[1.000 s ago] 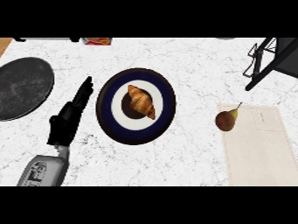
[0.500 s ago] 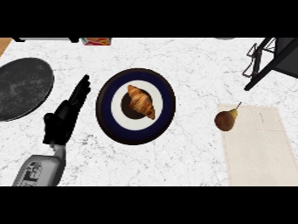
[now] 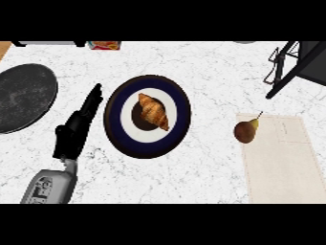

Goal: Pick the sweet potato from the placemat and place it in the tiered shelf

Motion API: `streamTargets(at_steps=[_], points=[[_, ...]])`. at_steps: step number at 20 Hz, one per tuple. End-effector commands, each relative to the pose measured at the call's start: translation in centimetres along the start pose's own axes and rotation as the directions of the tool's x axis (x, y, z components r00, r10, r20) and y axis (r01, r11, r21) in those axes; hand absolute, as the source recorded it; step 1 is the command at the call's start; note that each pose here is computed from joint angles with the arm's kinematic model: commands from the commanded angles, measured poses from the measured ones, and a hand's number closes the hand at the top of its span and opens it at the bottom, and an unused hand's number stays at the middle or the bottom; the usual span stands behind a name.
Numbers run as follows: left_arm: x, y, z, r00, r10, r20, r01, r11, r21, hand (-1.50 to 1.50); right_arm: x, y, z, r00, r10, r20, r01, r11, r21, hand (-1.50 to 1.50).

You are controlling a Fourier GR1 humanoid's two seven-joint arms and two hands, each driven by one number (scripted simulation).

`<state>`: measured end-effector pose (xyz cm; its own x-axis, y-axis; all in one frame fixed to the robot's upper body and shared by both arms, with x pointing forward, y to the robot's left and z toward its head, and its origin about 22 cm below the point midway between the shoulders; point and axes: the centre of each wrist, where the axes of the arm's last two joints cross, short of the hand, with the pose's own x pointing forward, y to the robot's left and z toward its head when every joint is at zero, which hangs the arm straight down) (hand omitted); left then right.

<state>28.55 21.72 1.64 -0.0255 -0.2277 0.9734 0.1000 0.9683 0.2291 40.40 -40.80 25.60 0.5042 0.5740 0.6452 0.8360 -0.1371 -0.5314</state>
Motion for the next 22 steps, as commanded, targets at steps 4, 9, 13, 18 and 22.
streamTargets(at_steps=[4,9,13,18,22], points=[[-1.2,1.0,0.3,1.000,-0.022,0.002,0.022,1.000,0.012,0.00,-1.8,-0.7,-0.1,0.988,-0.141,-0.056,0.141,0.990,-0.015,-1.50],[-0.9,0.5,0.0,1.000,-0.017,0.001,0.017,1.000,0.016,0.00,0.3,-2.1,0.6,0.972,-0.225,-0.065,0.229,0.972,0.056,-1.50],[-0.8,0.5,0.2,1.000,-0.004,0.009,0.004,1.000,-0.004,0.00,1.3,-4.6,-1.3,0.960,-0.275,-0.045,0.278,0.957,0.085,-1.50],[-0.7,-0.6,0.2,1.000,0.006,-0.003,-0.006,1.000,0.021,0.00,2.4,-7.0,-1.9,0.886,-0.456,-0.082,0.452,0.890,-0.066,-1.50],[-0.1,0.9,-0.8,1.000,0.000,-0.010,0.001,1.000,0.015,0.00,2.1,-10.7,-4.5,0.833,-0.534,-0.144,0.506,0.841,-0.189,-1.50]])
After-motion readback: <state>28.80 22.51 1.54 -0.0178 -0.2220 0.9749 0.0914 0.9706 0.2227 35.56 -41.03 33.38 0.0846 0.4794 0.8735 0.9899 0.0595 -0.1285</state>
